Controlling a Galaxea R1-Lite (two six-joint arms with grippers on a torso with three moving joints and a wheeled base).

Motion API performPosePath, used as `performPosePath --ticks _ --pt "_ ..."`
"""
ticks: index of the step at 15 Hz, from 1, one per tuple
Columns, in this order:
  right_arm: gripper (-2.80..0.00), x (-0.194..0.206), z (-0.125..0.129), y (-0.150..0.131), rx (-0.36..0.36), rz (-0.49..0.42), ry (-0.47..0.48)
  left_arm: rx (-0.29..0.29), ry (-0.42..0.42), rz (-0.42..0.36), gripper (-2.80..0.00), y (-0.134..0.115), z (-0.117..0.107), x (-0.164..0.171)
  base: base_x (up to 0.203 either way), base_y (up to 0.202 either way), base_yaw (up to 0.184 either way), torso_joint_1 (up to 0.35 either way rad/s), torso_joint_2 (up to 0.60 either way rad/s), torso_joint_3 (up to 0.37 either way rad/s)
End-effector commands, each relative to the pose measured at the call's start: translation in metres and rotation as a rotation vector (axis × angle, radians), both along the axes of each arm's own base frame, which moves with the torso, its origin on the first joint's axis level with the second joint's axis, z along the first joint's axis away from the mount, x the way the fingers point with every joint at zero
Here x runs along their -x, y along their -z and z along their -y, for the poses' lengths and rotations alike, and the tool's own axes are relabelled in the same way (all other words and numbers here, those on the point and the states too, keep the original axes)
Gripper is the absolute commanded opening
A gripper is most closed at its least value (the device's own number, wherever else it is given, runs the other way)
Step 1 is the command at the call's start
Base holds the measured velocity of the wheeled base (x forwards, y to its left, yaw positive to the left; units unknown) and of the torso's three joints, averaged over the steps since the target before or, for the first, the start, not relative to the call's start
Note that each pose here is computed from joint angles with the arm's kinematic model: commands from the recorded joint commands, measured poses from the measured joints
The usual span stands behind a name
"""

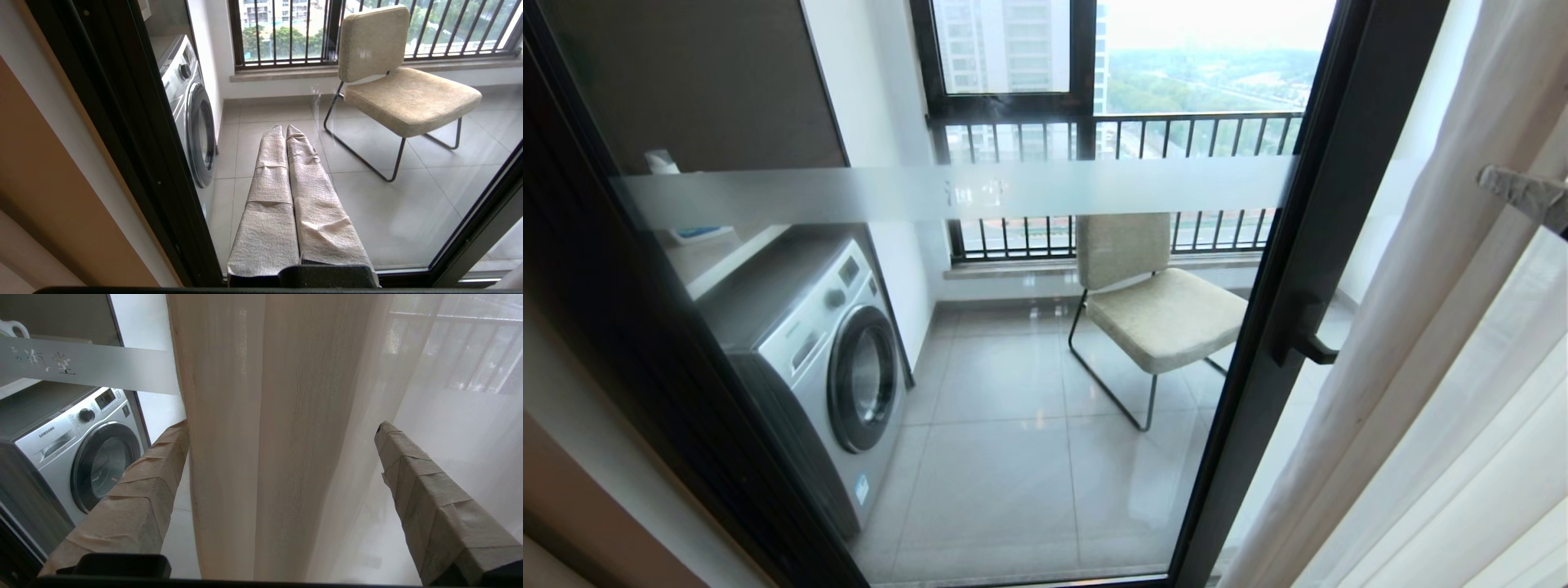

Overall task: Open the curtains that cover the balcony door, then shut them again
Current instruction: Pull the inner curtains open on both sides

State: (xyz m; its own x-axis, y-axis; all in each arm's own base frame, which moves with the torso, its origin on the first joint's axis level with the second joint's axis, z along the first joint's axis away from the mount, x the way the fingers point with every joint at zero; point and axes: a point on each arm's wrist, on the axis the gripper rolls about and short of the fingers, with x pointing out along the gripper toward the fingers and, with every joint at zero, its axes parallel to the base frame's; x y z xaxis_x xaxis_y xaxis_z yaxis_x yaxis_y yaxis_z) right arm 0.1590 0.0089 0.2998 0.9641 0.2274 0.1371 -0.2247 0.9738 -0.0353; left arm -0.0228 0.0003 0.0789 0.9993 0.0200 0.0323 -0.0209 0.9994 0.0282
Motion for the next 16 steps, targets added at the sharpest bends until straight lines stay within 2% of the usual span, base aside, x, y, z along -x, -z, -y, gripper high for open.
performPosePath --ticks 1,4,15,16 --pt "0.00 -0.013 -0.001 -0.001 0.000 -0.011 -0.003 0.000 -0.001 0.001 -2.80 0.000 0.000 0.000 0.000 0.000 0.000 0.000 0.00 0.000" --pt "0.00 -0.032 -0.001 -0.008 -0.041 0.007 -0.011 0.001 -0.001 0.001 -2.80 0.000 0.000 0.000 0.000 0.000 0.000 0.000 0.00 0.000" --pt "0.00 -0.088 -0.003 -0.013 -0.049 0.047 -0.010 0.001 0.000 0.001 -2.80 0.000 0.000 0.000 0.000 0.000 0.000 0.000 0.00 0.000" --pt "-0.77 -0.091 -0.003 -0.014 -0.049 0.049 -0.011 0.000 -0.002 0.001 -2.80 0.000 0.000 0.000 0.000 0.000 0.000 0.000 0.00 0.000"
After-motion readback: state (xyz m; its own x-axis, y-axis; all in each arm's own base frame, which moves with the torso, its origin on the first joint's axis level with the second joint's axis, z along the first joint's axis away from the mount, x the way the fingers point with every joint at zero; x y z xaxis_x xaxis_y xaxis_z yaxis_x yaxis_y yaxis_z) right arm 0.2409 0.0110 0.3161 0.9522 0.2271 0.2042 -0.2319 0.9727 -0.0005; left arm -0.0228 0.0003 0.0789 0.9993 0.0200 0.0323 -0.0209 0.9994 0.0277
